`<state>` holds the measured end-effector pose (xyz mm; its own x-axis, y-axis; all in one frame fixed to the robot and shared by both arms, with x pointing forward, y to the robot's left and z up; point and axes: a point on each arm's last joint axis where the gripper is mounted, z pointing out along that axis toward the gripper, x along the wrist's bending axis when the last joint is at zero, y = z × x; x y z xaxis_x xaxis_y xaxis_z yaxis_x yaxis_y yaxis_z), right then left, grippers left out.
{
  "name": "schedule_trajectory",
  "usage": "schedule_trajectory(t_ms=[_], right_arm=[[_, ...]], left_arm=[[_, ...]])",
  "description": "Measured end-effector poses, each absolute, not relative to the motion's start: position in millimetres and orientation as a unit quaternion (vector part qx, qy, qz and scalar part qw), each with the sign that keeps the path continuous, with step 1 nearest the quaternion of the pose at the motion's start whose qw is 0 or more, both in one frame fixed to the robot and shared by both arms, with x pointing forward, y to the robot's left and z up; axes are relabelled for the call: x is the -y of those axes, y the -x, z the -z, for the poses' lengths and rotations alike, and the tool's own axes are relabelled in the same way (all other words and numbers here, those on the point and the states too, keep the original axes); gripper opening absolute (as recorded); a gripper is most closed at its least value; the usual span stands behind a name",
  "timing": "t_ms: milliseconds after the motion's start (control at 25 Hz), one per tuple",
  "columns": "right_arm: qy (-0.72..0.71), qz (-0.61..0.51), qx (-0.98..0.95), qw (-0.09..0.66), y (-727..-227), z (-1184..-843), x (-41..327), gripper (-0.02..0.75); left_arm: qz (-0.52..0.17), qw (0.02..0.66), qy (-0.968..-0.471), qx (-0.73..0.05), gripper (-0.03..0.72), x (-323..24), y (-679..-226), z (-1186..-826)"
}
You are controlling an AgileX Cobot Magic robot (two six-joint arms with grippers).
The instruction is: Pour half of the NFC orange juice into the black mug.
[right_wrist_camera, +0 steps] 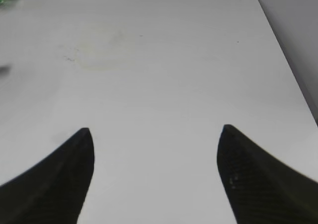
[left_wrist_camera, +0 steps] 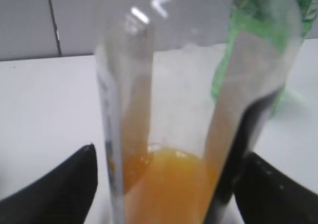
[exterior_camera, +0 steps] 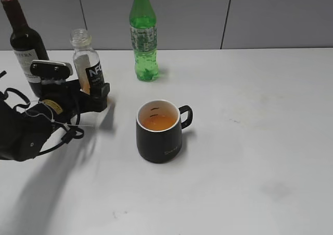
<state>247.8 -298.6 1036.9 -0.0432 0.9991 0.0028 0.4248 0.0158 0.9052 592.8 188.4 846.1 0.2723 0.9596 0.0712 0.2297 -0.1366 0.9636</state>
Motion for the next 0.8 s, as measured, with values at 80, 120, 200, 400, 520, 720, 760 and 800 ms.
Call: schedule_trajectory(t_ms=[80,120,200,400,520,720,760,800], right_arm=[[-0.584,-0.388,-0.609,0.37,-247.8,-1036.9,298.6,0.585],[-0.584,-0.388,-0.609,0.37,-247.8,-1036.9,298.6,0.585],[-0.584,-0.388,-0.609,0.37,-247.8,-1036.9,298.6,0.585],[-0.584,-0.388,-0.609,0.37,-247.8,-1036.9,298.6,0.585],[-0.584,-0.388,-0.609,0.37,-247.8,-1036.9,298.6,0.585],[-0.584,-0.388,-0.609,0.37,-247.8,-1036.9,298.6,0.585],[-0.584,-0.388,-0.609,0.37,-247.8,-1036.9,298.6,0.585],[-0.584,-0.388,-0.609,0.37,-247.8,-1036.9,298.6,0.585]], left_arm=[[-0.39,0.467,-0.646,-0.46,0.65,-192.0,-582.5,-845.0],[-0.39,0.466,-0.647,-0.461,0.65,-194.0,-576.6,-845.3],[-0.39,0.465,-0.648,-0.461,0.65,-197.6,-566.1,-848.5],[-0.384,0.458,-0.653,-0.464,0.649,-206.6,-539.3,-867.2],[-0.363,0.439,-0.669,-0.477,0.648,-208.5,-532.1,-887.8],[-0.313,0.396,-0.7,-0.506,0.641,-212.7,-514.3,-927.7],[-0.299,0.383,-0.709,-0.512,0.638,-213.9,-509.0,-932.9],[-0.288,0.373,-0.716,-0.516,0.636,-215.2,-503.2,-940.1]])
